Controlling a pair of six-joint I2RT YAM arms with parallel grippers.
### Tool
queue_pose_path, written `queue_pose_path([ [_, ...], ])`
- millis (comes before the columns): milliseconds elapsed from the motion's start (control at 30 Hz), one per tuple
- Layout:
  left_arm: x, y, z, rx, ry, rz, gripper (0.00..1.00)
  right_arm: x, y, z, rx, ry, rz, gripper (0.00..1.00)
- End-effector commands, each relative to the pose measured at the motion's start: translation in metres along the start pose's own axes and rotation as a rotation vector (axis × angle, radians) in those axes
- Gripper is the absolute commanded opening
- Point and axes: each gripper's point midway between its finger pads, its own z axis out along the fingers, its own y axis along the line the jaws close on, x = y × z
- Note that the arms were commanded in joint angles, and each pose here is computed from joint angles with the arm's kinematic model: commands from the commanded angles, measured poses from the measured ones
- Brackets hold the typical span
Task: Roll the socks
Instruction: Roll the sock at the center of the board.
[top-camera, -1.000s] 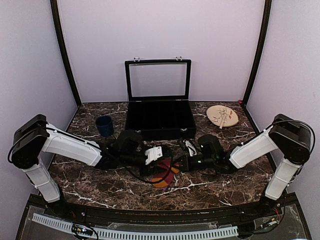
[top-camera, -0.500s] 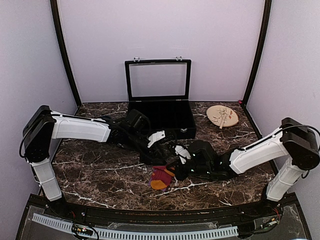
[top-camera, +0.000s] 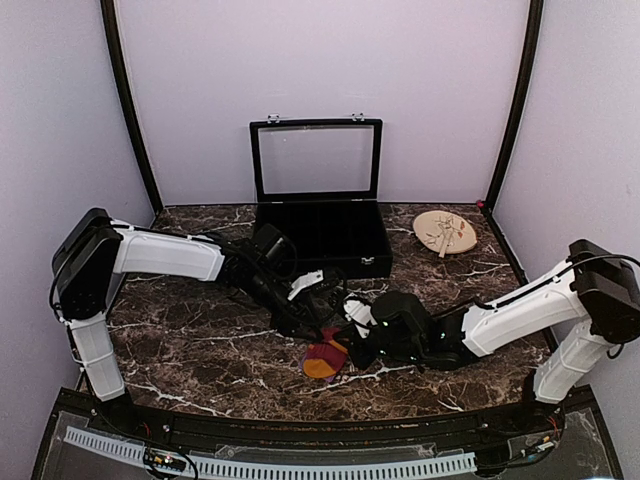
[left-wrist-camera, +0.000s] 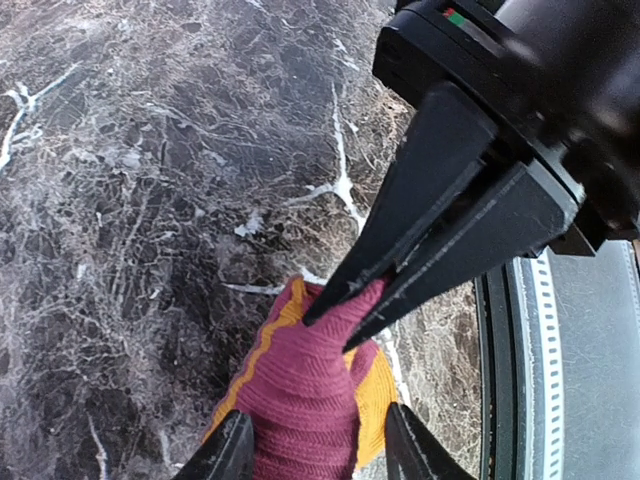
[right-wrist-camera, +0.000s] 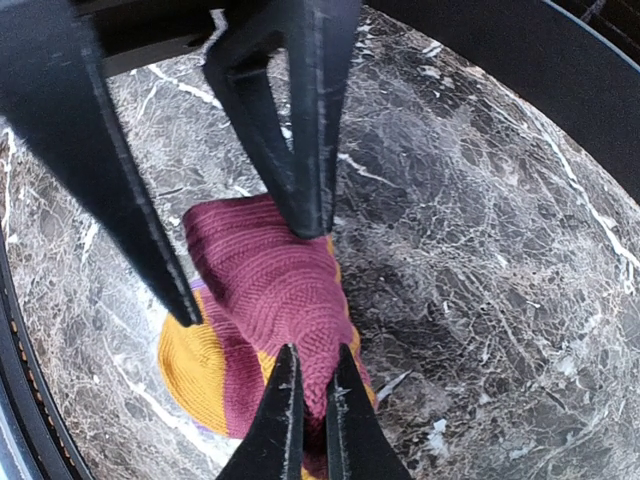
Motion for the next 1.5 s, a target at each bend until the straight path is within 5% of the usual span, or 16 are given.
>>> queue_pose_path([
  [0,-0.002,-0.002,0.0,0.047,0.004,-0.014,0.47,-0.014,0.008,-0.005,0.0,-0.056,-0.037,0.0],
  [600,0.006,-0.002,0.011,0.123,0.027,-0.037,0.45,-0.013,0.01,-0.008,0.005,-0.067,-0.053,0.0],
  [800,0.006,0.0,0.015,0.142,0.034,-0.044,0.33,-0.013,0.011,-0.009,0.001,-0.068,-0.053,0.0],
  [1000,0.006,0.004,0.017,0.142,0.036,-0.043,0.01,-0.01,0.01,-0.008,0.008,-0.059,-0.052,0.0],
  [1233,0.007,0.014,0.015,0.058,0.031,0.011,0.0,-0.008,0.005,-0.01,0.03,-0.053,-0.036,0.0],
  [1467,0.005,0.031,0.006,-0.13,-0.036,0.102,0.0,-0.005,0.003,-0.01,0.027,-0.034,0.035,0.4],
])
